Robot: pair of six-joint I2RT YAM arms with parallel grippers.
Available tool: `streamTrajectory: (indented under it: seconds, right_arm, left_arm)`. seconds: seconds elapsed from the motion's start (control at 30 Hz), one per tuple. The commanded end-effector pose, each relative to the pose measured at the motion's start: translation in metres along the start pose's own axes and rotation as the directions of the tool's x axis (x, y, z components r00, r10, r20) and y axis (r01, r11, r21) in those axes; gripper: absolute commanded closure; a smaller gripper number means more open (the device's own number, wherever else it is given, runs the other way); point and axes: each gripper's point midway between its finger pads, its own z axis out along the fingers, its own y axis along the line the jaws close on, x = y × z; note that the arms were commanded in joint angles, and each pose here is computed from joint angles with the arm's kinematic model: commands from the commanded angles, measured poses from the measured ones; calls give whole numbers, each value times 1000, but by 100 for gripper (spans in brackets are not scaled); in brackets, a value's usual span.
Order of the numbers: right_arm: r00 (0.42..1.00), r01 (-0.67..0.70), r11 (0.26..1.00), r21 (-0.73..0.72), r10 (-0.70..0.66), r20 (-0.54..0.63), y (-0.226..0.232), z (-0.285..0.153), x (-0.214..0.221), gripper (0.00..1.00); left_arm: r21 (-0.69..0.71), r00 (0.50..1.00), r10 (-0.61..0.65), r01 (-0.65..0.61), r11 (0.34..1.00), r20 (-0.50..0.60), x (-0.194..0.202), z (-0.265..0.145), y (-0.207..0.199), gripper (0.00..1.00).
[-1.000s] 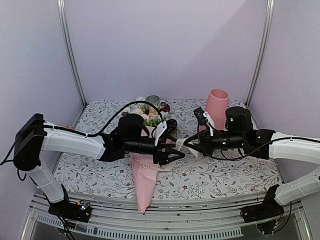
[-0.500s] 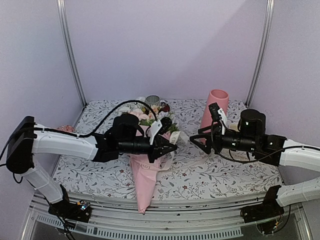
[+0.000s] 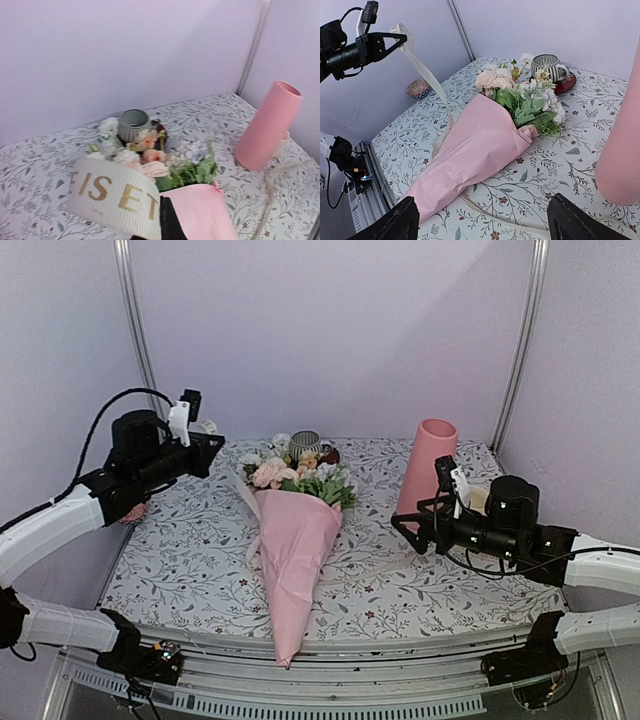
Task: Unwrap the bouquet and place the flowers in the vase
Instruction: Adjust the untied ribbon at the center of the board.
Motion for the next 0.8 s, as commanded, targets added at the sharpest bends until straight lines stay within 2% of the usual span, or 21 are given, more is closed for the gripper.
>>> streamTrajectory:
  seconds: [0.0,0.07,0.23,0.47,0.63,0.77]
  right_arm:
    - [1000,-12,1000,14,12,16,-3,5,1,9]
    - [1000,-13,1000,20,13,5,-5,8,5,9]
    - [997,-9,997,71,14,-80,-15,20,22,9]
    - [963,5,970,244,62,-263,-47,28,66,9]
    - [943,5,946,325,104,-316,-64,24,84,9]
    - [919,-38,899,437,204,-338,-93,14,97,9]
  left_arm:
    - [-263,990,-130,111,958,-55,18,-27,77,100]
    - [-369,984,-177,157,916,-22,18,-44,108,100]
    - [-521,958,-269,280,807,97,25,-74,145,100]
    - [-624,909,-311,417,661,278,31,-118,181,100]
    - [-596,874,-367,485,640,318,32,-119,195,100]
    - [-605,856,-400,515,607,327,37,-118,203,100]
